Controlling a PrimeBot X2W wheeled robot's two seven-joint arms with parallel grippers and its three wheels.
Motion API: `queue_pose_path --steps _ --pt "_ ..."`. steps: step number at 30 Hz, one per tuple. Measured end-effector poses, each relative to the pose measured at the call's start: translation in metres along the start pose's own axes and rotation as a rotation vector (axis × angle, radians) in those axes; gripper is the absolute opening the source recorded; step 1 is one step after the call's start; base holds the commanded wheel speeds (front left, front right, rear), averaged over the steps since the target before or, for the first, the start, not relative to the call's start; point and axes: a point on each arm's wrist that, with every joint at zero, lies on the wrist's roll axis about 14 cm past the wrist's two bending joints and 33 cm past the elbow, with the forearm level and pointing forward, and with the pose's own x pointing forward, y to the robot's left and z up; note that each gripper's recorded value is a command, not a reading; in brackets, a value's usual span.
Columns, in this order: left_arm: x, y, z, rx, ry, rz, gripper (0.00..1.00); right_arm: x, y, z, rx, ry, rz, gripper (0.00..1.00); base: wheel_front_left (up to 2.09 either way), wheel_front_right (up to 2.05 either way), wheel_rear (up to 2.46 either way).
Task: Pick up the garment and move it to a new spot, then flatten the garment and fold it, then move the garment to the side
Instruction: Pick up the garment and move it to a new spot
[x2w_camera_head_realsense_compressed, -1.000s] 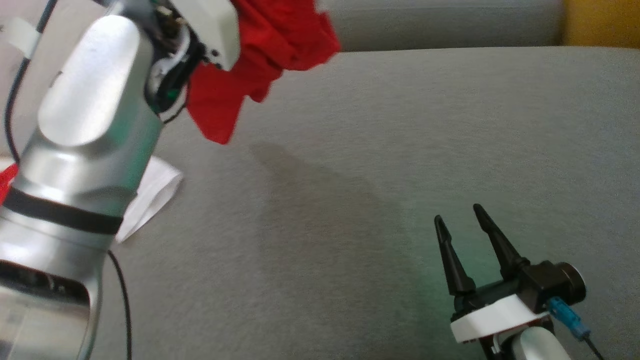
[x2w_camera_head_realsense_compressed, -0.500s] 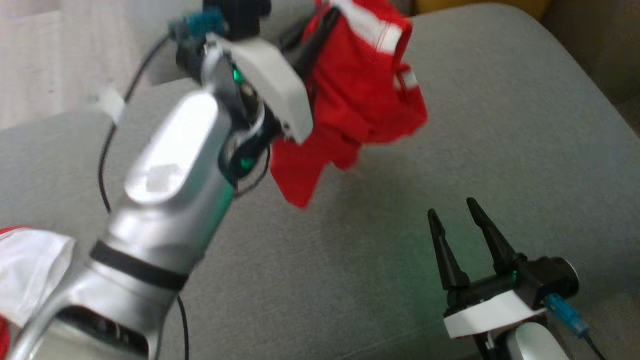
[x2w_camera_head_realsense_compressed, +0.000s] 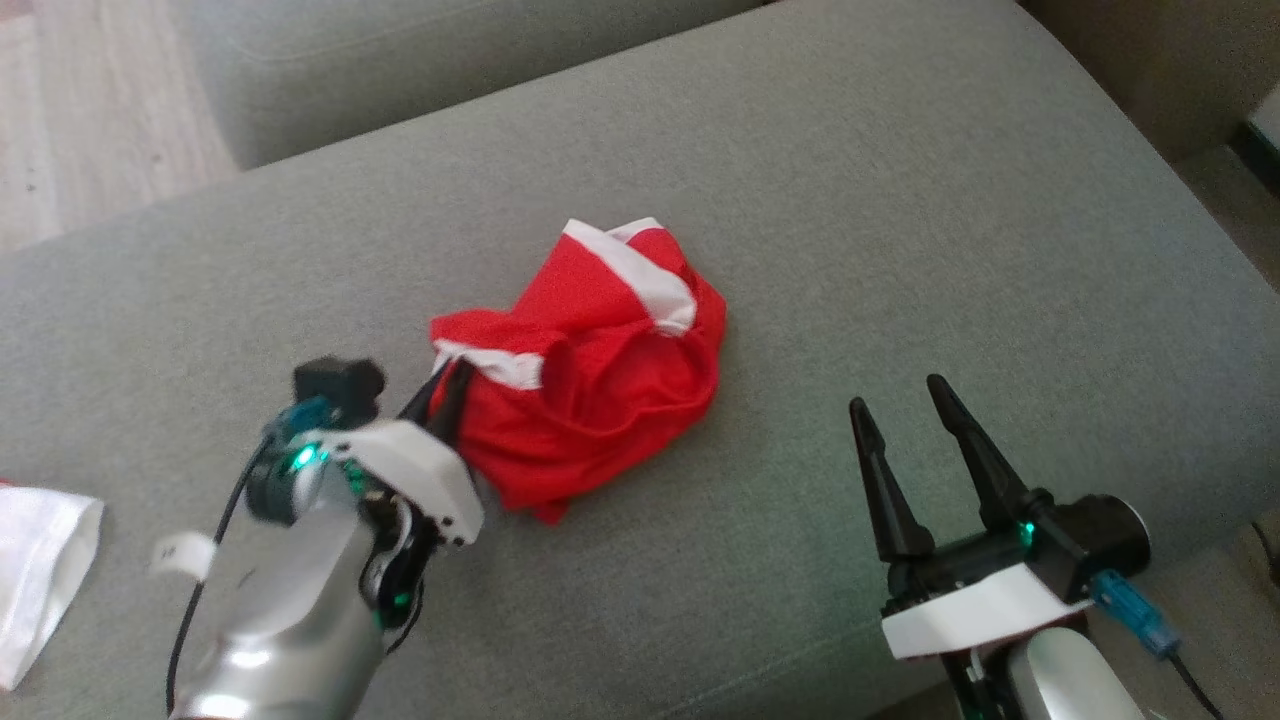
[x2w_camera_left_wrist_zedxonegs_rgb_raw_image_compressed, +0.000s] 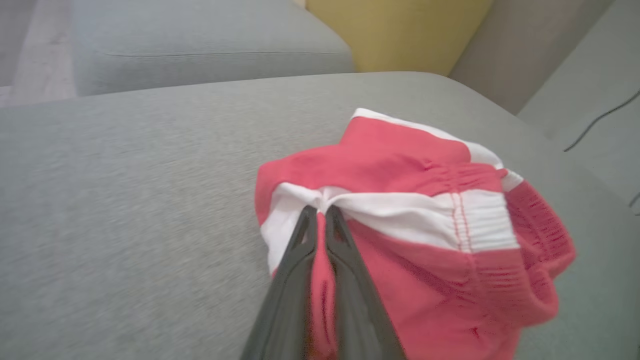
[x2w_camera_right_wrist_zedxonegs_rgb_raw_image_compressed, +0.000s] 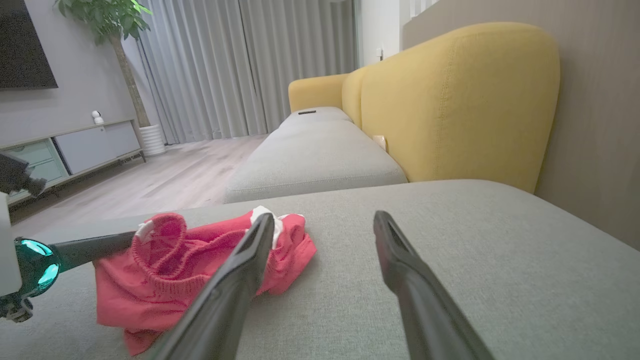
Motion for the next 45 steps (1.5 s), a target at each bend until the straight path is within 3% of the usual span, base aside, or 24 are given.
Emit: queue_pose_path --steps 6,10,19,26,33,45 --pt "-0.034 0.031 0.021 -0.087 -0.134 0.149 1.00 -0.007 0.006 -0.003 0.003 0.003 0.018 1.00 0.00 0.00 0.00" --pt "-0.075 0.054 0.044 -0.055 -0.271 0.281 1.00 -0.009 0.017 -0.009 0.011 0.019 0.051 1.00 0.00 0.00 0.00" --pt "-0.186 0.075 0.037 -0.067 -0.418 0.575 1.00 -0.004 0.044 -0.007 -0.001 0.007 0.146 1.00 0.00 0.00 0.00" --pt "-0.240 0.070 0.064 0.037 -0.548 0.660 1.00 -0.006 0.054 -0.011 -0.014 0.018 0.189 1.00 0.00 0.00 0.00" --pt "-0.258 0.044 0.034 0.180 -0.452 0.667 1.00 -0.013 0.062 -0.014 -0.019 0.026 0.217 1.00 0.00 0.00 0.00" --pt "-0.267 0.040 0.015 0.168 -0.413 0.705 1.00 -0.012 0.066 -0.014 -0.025 0.025 0.233 1.00 0.00 0.00 0.00"
